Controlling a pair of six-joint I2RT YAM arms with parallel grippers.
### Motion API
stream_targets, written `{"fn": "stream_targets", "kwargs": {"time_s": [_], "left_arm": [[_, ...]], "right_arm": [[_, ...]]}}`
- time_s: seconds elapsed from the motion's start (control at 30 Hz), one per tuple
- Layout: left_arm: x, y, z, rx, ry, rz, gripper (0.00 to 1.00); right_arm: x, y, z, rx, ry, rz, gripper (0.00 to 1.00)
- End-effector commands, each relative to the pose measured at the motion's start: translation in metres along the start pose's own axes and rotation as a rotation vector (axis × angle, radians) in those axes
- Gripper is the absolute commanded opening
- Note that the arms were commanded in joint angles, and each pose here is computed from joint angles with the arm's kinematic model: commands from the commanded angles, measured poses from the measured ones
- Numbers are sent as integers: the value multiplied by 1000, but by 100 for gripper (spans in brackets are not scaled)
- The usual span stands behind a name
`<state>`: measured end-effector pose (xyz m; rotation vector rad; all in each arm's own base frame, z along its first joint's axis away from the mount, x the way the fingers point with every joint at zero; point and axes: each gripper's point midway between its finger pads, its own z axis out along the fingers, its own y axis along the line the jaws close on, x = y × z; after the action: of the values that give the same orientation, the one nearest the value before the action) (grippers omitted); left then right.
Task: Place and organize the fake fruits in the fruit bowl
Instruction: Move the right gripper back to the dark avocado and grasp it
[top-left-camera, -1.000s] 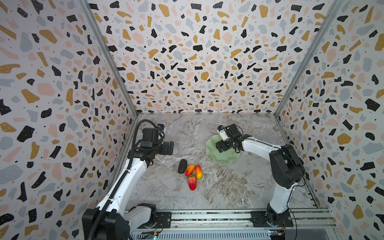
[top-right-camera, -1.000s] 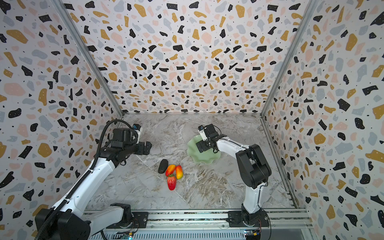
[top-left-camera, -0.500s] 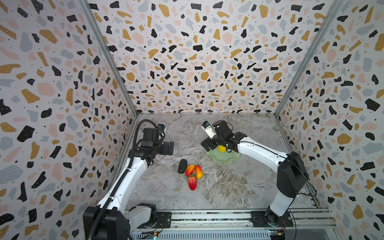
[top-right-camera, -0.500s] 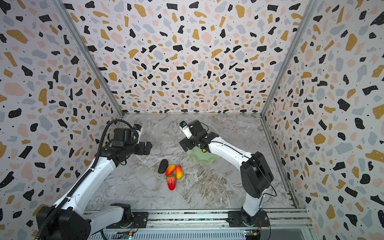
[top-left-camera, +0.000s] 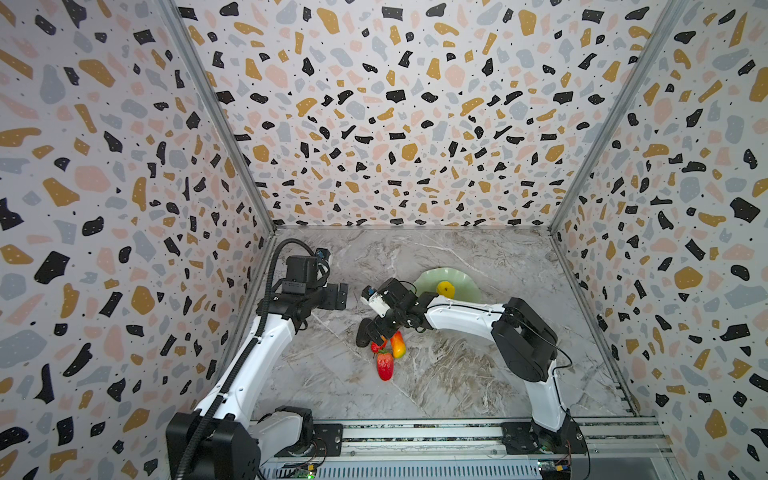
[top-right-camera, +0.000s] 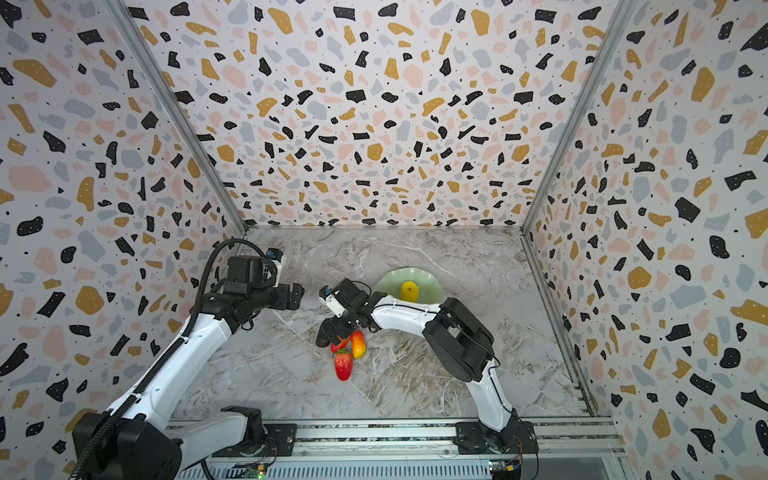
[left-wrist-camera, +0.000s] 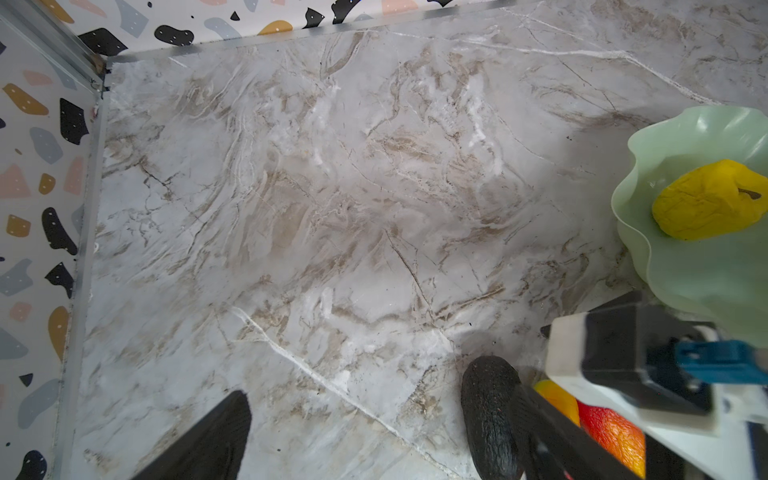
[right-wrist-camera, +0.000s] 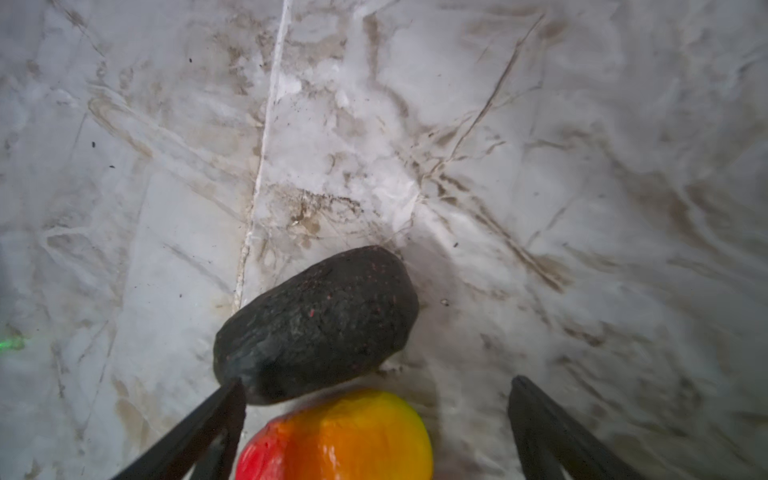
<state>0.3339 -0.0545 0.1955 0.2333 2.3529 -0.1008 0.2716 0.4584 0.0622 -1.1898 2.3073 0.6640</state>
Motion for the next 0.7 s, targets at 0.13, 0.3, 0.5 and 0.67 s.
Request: {"fn": "stream_targets", "kwargs": {"time_s": [0.13, 0.3, 0.5, 0.67], "left_arm": [[-6, 2, -4, -8, -39, 6, 100], [-5, 2, -5, -8, -42, 6, 100], [-6, 2, -6, -9, -46, 7, 99], [-5, 2, -6, -9, -44, 5, 100]], "right_arm": [[-36, 19, -3, -58, -106, 34, 100], [-38, 20, 7, -78, -109, 40, 97], [-34, 25, 20, -99, -83, 30, 91], [-27, 30, 21, -111, -63, -14, 89]]}}
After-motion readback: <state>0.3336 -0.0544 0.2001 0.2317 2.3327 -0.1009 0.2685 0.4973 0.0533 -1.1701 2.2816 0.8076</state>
